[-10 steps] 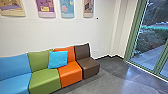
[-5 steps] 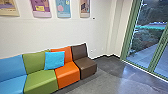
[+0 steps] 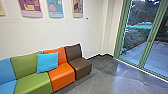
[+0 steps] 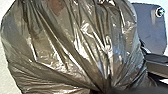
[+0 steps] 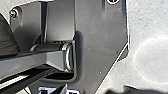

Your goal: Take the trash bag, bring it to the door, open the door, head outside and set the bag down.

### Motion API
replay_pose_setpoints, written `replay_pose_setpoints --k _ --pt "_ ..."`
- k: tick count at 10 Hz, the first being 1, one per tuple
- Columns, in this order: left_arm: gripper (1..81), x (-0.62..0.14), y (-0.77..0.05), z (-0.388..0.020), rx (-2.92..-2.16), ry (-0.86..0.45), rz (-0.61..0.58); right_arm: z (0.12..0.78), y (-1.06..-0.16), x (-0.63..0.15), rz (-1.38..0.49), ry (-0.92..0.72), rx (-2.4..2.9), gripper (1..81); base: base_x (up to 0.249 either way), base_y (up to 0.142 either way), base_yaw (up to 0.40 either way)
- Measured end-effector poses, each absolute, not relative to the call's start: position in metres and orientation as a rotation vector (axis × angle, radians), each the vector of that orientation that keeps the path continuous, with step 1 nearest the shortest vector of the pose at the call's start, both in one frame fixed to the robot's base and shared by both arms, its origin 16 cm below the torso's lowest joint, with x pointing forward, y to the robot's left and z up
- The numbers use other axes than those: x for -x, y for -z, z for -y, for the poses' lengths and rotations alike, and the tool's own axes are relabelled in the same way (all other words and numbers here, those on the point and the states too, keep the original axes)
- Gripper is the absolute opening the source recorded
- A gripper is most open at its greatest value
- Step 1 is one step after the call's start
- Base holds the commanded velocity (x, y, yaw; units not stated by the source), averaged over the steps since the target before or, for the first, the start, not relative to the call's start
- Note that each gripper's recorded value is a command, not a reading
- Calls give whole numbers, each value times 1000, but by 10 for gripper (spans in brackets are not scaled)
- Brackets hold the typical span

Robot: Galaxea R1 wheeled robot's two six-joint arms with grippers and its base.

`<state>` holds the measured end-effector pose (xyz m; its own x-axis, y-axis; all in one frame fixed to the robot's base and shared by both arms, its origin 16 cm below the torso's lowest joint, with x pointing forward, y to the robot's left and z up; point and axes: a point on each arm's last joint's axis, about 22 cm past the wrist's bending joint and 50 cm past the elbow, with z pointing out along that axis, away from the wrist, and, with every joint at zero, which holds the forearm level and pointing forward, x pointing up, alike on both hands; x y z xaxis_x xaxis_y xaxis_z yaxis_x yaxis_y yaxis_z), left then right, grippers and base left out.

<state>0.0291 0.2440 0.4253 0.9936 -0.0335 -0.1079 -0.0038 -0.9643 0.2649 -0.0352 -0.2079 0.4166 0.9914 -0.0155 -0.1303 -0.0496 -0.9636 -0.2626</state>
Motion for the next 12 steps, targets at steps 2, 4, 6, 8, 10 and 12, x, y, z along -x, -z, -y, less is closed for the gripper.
replay_pose_setpoints --k 2,4,6,8,10,12 --pt "10 -31 -425 -244 -2870 158 28 207 -417 35 -47 -185 2866 811 0 0 -199" --pt "10 -29 -425 -245 -2871 160 28 206 -417 35 -47 -186 2865 811 0 0 -209" --pt "10 -31 -425 -243 -2869 157 35 205 -417 36 -48 -186 2863 811 0 0 -217" --pt "10 -30 -425 -242 -2869 159 46 206 -417 35 -47 -185 2864 811 0 0 -219" --pt "10 -32 -425 -243 -2870 156 50 206 -417 35 -43 -184 2865 811 0 0 -231" --pt "10 -31 -425 -242 -2869 158 50 207 -416 35 -43 -184 2867 811 0 0 -237"
